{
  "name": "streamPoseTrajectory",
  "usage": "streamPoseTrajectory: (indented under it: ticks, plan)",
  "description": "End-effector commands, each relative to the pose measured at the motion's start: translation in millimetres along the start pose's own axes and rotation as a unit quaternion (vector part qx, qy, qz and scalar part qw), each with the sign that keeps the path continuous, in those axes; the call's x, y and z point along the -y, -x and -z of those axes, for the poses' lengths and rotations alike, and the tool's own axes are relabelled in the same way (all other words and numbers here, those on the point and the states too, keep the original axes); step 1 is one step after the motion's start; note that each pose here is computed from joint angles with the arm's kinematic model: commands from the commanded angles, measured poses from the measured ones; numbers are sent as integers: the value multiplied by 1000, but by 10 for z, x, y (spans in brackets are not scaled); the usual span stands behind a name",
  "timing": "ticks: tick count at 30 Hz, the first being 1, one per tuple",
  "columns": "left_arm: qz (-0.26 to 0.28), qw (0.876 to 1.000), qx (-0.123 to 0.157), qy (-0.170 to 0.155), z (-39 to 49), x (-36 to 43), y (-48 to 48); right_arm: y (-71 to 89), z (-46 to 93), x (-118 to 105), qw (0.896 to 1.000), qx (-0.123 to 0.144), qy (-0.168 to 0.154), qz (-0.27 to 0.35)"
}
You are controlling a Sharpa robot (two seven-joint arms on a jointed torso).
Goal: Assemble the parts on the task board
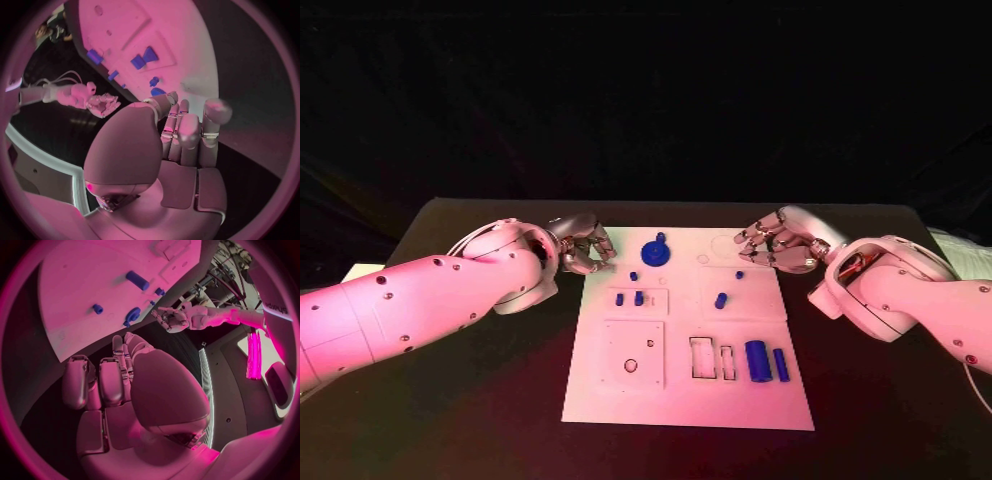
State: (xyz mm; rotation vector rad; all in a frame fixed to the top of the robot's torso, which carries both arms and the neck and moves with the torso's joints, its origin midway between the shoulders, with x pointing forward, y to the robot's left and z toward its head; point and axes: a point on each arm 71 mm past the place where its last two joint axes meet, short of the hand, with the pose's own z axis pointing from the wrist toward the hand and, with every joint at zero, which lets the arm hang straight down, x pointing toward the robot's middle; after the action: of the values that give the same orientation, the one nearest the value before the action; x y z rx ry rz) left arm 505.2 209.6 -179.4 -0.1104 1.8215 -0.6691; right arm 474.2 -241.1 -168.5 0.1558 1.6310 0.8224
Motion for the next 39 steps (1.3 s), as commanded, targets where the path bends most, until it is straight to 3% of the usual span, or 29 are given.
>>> streamPoseTrajectory:
  ticks: [1,2,5,8,11,18,39]
  plan:
    - [323,946,-8,-23,34,-10,11,-53,16,-14,989,-34,1,146]
    - [383,923,-17,-27,54,-15,-4,-57,20,-21,985,-36,2,166]
    - [499,866,-20,-43,105,-1,-12,-76,25,-48,976,-42,5,216]
    - [557,828,-7,-54,152,-2,5,-107,15,-88,967,-45,10,251]
    - [587,808,8,-57,192,-27,24,-160,-4,-137,959,-51,13,280]
    - [606,793,27,-57,249,-75,45,-255,-55,-186,944,-57,5,324]
    - [609,790,35,-63,325,-76,62,-400,-131,-165,933,-93,-8,347]
